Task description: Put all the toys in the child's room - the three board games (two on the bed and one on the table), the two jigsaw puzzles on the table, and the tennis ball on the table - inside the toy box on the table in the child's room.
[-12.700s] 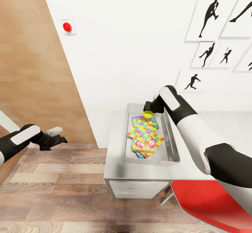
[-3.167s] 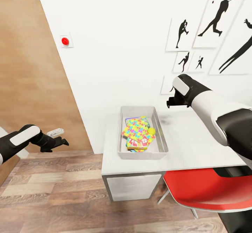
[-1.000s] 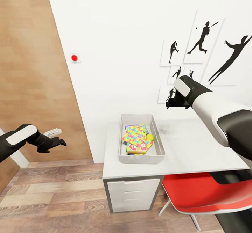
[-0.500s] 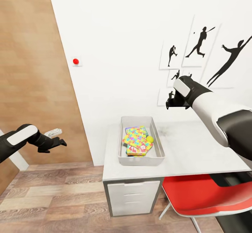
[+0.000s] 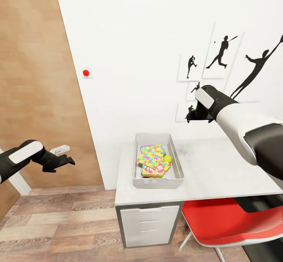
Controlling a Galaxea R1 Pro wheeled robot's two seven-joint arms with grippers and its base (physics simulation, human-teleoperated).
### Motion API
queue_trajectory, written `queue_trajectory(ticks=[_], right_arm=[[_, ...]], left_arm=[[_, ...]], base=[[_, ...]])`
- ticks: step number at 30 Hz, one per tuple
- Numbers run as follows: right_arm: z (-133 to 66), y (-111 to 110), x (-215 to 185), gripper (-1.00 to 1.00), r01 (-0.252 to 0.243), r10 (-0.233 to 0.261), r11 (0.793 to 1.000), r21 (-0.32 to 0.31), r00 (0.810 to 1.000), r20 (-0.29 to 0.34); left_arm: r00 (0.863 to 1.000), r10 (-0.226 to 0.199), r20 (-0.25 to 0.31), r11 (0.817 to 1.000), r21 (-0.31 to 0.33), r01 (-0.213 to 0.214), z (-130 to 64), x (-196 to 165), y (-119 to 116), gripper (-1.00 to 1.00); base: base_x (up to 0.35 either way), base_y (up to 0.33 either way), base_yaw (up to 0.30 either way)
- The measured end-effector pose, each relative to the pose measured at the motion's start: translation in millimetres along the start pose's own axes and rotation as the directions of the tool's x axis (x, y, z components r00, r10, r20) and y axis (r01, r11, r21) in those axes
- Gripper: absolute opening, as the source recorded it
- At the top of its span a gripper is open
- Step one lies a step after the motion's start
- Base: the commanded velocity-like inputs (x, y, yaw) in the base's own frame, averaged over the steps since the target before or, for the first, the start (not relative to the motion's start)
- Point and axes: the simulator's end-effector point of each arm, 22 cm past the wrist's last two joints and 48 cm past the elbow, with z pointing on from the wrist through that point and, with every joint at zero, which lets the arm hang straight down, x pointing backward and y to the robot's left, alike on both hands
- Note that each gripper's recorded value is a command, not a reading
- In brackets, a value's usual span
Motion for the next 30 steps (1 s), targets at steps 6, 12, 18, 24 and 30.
queue_trajectory(ticks=[6, 12, 18, 24, 30], right_arm=[[-6.7, -2, -2, 1.0, -0.003, 0.003, 1.0, -0.002, 1.0, 0.009], [-13.8, -3, -4, 1.0, -0.005, 0.005, 1.0, -0.003, 1.0, 0.018], [-19.7, -5, -6, 1.0, -0.008, 0.008, 1.0, -0.005, 1.0, 0.025], [-26.4, -7, -6, 1.0, -0.013, 0.013, 1.0, -0.006, 0.999, 0.031], [-23.0, -14, 4, 1.0, -0.025, 0.025, 1.0, 0.004, 1.0, -0.001]], left_arm=[[1.0, -0.002, 0.008, 1.0, 0.006, 0.002, -5.5, -2, -2, 1.0], [1.0, -0.004, 0.019, 1.0, 0.011, 0.004, -12.0, -5, -2, 1.0], [1.0, -0.006, 0.03, 1.0, 0.012, 0.006, -18.1, -8, 0, 1.0], [0.999, -0.005, 0.039, 1.0, 0.014, 0.005, -24.2, -9, -1, 1.0], [0.999, -0.005, 0.048, 1.0, 0.018, 0.004, -29.4, -11, -2, 1.0]], base=[[-0.024, 0.004, -0.072], [-0.091, 0.02, -0.076], [-0.154, 0.036, -0.077], [-0.115, 0.026, -0.077], [-0.161, 0.003, -0.077]])
